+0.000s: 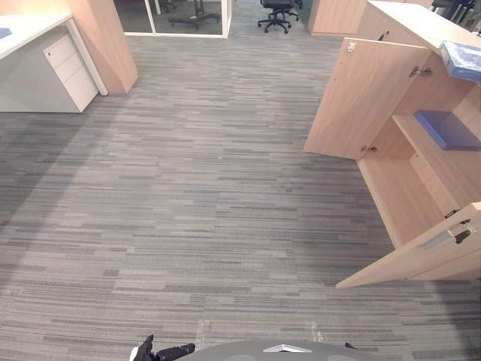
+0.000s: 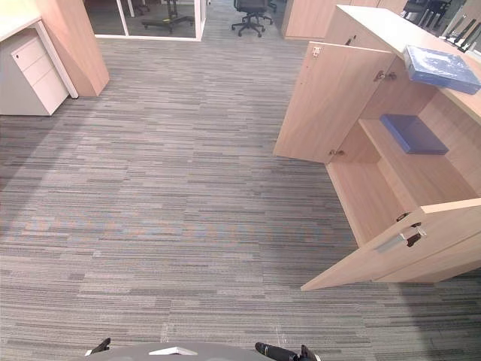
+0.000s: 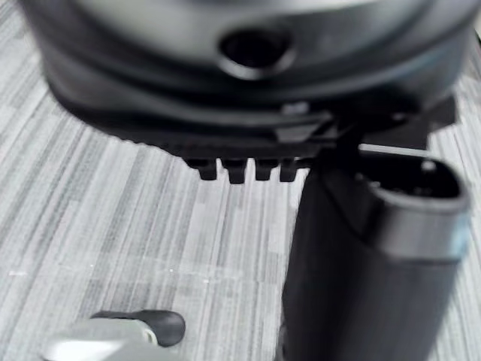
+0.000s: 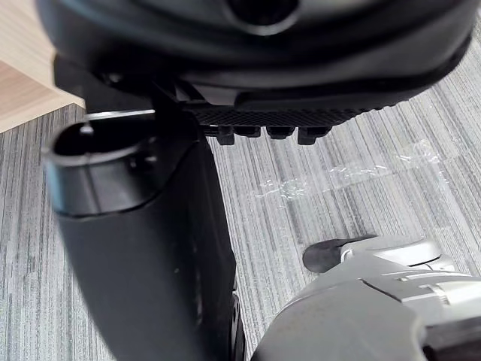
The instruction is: Walk over to the cabinet, pick up the folder, carry it to the office cabinet, place the folder inside the office cabinet, then close the office cabinet door
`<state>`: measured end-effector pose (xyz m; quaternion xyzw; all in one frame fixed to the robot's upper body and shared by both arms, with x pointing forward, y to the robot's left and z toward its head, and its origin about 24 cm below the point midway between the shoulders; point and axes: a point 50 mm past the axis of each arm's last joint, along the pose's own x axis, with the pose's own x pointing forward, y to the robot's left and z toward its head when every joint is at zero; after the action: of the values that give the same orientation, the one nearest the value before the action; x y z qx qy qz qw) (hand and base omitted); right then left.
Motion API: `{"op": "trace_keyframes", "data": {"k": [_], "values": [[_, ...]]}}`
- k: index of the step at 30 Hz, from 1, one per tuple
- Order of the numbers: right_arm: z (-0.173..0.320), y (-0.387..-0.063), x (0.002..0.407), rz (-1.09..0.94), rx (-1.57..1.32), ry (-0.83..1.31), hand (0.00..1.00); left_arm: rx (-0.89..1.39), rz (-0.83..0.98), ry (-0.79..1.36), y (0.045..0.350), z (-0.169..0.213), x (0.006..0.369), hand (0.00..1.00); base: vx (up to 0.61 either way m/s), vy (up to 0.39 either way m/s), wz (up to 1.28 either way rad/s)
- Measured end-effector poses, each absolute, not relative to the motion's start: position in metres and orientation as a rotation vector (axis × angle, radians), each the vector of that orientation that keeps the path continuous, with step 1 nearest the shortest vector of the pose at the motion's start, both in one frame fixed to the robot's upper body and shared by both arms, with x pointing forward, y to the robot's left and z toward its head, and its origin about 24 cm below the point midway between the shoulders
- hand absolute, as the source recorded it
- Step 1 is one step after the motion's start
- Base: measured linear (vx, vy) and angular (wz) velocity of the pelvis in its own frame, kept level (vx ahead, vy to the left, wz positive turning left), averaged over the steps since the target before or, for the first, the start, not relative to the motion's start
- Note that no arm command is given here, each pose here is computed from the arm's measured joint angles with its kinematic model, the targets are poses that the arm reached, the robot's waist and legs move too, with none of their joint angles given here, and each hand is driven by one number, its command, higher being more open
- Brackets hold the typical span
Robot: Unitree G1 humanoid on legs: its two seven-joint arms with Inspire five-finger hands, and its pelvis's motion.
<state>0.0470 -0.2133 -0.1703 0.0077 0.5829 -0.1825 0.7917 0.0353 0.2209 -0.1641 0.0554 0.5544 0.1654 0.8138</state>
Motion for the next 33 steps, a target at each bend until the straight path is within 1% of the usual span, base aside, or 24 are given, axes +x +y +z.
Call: {"op": "trace_keyframes", "data": {"k": [20, 33], "values": [[-0.1698, -0.2133, 0.0510, -0.368, -0.013, 1.248, 1.00, 0.108, 0.345, 1.185, 0.2199, -0.1644, 0.0332, 1.00, -0.07, -0.010, -0.01], [-0.1699, -0.2115, 0.0525, -0.366, -0.010, 1.246, 1.00, 0.102, 0.322, 1.195, 0.2213, -0.1648, 0.0320, 1.00, 0.03, -0.002, -0.03]]}}
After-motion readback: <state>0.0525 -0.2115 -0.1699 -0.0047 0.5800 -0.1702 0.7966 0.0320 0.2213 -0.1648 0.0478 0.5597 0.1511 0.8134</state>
